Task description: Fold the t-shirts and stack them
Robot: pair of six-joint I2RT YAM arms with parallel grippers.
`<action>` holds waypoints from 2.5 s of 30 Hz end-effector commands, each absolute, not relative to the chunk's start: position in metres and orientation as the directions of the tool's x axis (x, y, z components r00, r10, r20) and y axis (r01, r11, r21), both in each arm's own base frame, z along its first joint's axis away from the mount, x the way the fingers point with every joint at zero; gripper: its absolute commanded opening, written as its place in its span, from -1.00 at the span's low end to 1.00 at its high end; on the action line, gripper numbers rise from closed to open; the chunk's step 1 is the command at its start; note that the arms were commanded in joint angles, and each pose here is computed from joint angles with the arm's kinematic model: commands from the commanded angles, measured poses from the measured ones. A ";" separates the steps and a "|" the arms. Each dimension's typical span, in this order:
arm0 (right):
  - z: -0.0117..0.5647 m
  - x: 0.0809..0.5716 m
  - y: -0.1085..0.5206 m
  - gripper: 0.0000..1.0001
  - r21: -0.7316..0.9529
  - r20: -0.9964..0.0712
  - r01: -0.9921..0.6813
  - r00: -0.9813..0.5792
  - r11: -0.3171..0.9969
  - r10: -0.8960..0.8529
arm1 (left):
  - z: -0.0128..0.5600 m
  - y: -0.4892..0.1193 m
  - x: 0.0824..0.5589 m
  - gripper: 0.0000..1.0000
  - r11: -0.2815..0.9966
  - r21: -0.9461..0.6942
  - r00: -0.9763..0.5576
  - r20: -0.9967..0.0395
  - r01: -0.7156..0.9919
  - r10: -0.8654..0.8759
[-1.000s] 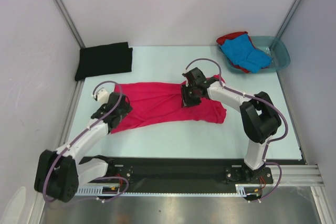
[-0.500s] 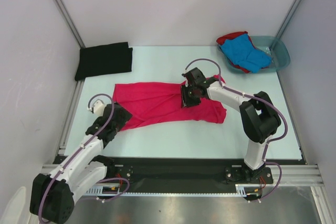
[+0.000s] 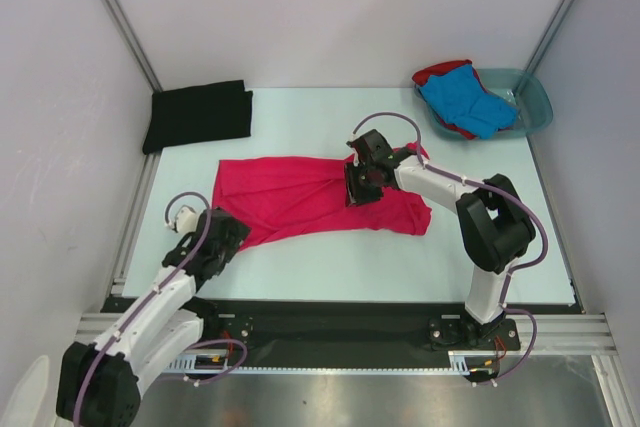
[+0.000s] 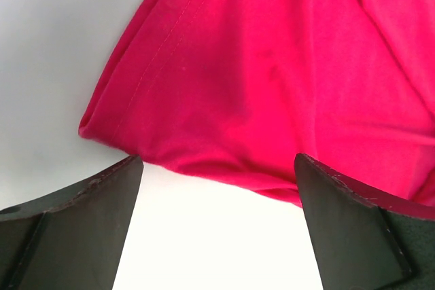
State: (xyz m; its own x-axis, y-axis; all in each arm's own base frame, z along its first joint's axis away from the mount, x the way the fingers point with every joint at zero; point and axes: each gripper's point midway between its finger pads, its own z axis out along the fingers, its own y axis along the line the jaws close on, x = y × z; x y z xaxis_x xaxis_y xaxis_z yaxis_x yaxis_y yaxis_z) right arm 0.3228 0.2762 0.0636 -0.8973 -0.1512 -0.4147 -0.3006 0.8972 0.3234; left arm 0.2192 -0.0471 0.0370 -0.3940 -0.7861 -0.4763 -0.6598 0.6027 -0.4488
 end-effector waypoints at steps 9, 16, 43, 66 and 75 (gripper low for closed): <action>0.084 0.327 0.280 -0.25 0.336 -0.470 -0.336 -0.869 0.880 -0.153 | 0.035 -0.036 0.207 0.92 0.498 -0.516 -0.270 -0.454 -0.697 -0.849; 0.085 0.328 0.279 -0.25 0.332 -0.475 -0.334 -0.867 0.882 -0.149 | 0.023 -0.036 0.206 0.83 0.507 -0.486 -0.291 -0.454 -0.712 -0.842; 0.081 0.329 0.276 -0.27 0.321 -0.469 -0.331 -0.870 0.887 -0.154 | 0.054 -0.033 0.230 -0.99 0.551 -0.530 -0.260 -0.527 -0.644 -0.809; 0.072 0.343 0.259 -0.28 0.296 -0.456 -0.290 -0.880 0.910 -0.132 | 0.076 -0.028 0.322 -0.99 0.650 -0.423 -0.318 -0.622 -0.632 -0.715; 0.051 0.345 0.246 -0.30 0.251 -0.421 -0.248 -0.898 0.936 -0.125 | 0.049 -0.009 0.338 -0.69 0.686 -0.307 -0.421 -0.605 -0.660 -0.676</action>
